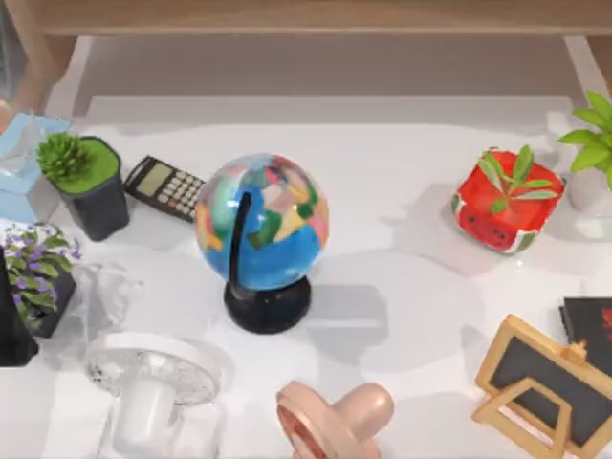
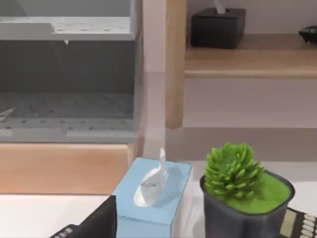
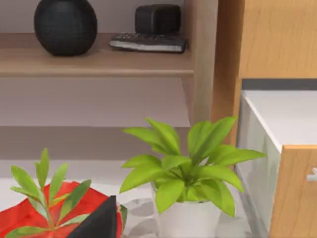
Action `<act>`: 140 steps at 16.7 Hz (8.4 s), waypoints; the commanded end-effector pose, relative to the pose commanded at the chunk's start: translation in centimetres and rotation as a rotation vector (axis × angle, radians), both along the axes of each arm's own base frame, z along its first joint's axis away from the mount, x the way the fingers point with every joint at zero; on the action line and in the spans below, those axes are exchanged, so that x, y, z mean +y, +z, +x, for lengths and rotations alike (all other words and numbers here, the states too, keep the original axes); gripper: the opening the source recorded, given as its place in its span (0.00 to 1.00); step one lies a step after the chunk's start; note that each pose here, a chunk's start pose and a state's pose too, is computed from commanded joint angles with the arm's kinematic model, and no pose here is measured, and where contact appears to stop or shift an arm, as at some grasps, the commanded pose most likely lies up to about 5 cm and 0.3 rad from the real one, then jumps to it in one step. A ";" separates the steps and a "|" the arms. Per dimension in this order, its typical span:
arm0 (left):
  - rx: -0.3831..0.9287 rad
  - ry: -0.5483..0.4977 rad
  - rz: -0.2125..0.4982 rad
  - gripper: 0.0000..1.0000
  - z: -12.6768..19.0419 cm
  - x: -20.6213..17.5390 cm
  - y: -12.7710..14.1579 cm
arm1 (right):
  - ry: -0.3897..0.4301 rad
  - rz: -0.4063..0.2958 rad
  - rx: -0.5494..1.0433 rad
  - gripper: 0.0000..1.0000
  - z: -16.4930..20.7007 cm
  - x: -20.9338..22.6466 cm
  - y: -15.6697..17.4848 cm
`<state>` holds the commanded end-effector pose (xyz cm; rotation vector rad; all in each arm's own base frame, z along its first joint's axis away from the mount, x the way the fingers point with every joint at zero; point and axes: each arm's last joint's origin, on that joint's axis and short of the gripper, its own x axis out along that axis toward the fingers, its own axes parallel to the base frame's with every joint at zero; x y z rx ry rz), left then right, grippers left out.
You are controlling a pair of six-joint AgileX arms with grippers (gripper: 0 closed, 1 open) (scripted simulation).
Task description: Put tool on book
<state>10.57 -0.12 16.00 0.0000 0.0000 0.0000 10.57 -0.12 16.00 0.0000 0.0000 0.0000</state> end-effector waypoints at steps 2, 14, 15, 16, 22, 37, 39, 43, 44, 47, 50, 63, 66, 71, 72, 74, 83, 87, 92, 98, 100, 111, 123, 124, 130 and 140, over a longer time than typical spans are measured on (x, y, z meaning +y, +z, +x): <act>0.000 0.000 0.000 1.00 0.0 0.0 0.0 | 0.000 0.000 0.000 1.00 0.0 0.0 0.0; 0.000 0.000 0.000 1.00 0.0 0.0 0.0 | -0.100 0.007 0.440 1.00 6.6 -1.7 14.2; 0.000 0.000 0.000 1.00 0.0 0.0 0.0 | -0.114 0.012 0.504 1.00 8.6 -2.1 15.6; 0.000 0.000 0.000 1.00 0.0 0.0 0.0 | -0.128 0.019 0.569 1.00 10.8 -2.7 16.8; 0.000 0.000 0.000 1.00 0.0 0.0 0.0 | -0.208 0.085 0.963 1.00 24.1 -8.1 17.2; 0.000 0.000 0.000 1.00 0.0 0.0 0.0 | -0.248 0.228 1.458 1.00 37.5 -17.3 2.5; 0.000 0.000 0.000 1.00 0.0 0.0 0.0 | -0.248 0.228 1.458 1.00 37.5 -17.3 2.5; 0.000 0.000 0.000 1.00 0.0 0.0 0.0 | -0.250 0.230 1.459 1.00 37.4 -17.4 2.4; 0.000 0.000 0.000 1.00 0.0 0.0 0.0 | -0.250 0.230 1.459 1.00 37.4 -17.4 2.4; 0.000 0.000 0.000 1.00 0.0 0.0 0.0 | -0.248 0.228 1.459 1.00 37.2 -17.5 2.3; 0.000 0.000 0.000 1.00 0.0 0.0 0.0 | -0.247 0.229 1.461 1.00 36.9 -17.6 1.9; 0.000 0.000 0.000 1.00 0.0 0.0 0.0 | -0.248 0.228 1.458 1.00 38.0 -17.4 -2.5; 0.000 0.000 0.000 1.00 0.0 0.0 0.0 | -0.248 0.228 1.458 0.77 38.0 -17.4 -2.5; 0.000 0.000 0.000 1.00 0.0 0.0 0.0 | -0.248 0.228 1.458 0.40 38.0 -17.4 -2.5; 0.000 0.000 0.000 1.00 0.0 0.0 0.0 | -0.248 0.228 1.458 0.32 38.0 -17.4 -2.5; 0.000 0.000 0.000 1.00 0.0 0.0 0.0 | -0.248 0.228 1.458 0.17 38.0 -17.4 -2.5; 0.000 0.000 0.000 1.00 0.0 0.0 0.0 | -0.248 0.228 1.458 0.00 38.0 -17.4 -2.5; 0.000 0.000 0.000 1.00 0.0 0.0 0.0 | -0.252 0.230 1.449 0.00 37.9 -17.6 -2.0; 0.000 0.000 0.000 1.00 0.0 0.0 0.0 | -0.253 0.222 1.420 0.00 36.5 -17.7 0.7; 0.000 0.000 0.000 1.00 0.0 0.0 0.0 | -0.241 0.154 1.252 0.00 33.9 -15.0 8.0; 0.000 0.000 0.000 1.00 0.0 0.0 0.0 | -0.224 0.123 1.190 0.00 32.7 -13.1 10.5; 0.000 0.000 0.000 1.00 0.0 0.0 0.0 | -0.084 0.015 1.181 0.00 22.4 -3.8 12.0; 0.000 0.000 0.000 1.00 0.0 0.0 0.0 | 0.003 -0.001 1.468 0.00 14.7 -1.4 2.7; 0.000 0.000 0.000 1.00 0.0 0.0 0.0 | 0.003 -0.001 1.470 0.00 14.7 -1.4 2.6; 0.000 0.000 0.000 1.00 0.0 0.0 0.0 | 0.000 0.003 1.473 0.00 14.8 -1.4 2.3; 0.000 0.000 0.000 1.00 0.0 0.0 0.0 | 0.003 -0.001 1.470 0.00 14.9 -1.3 -0.4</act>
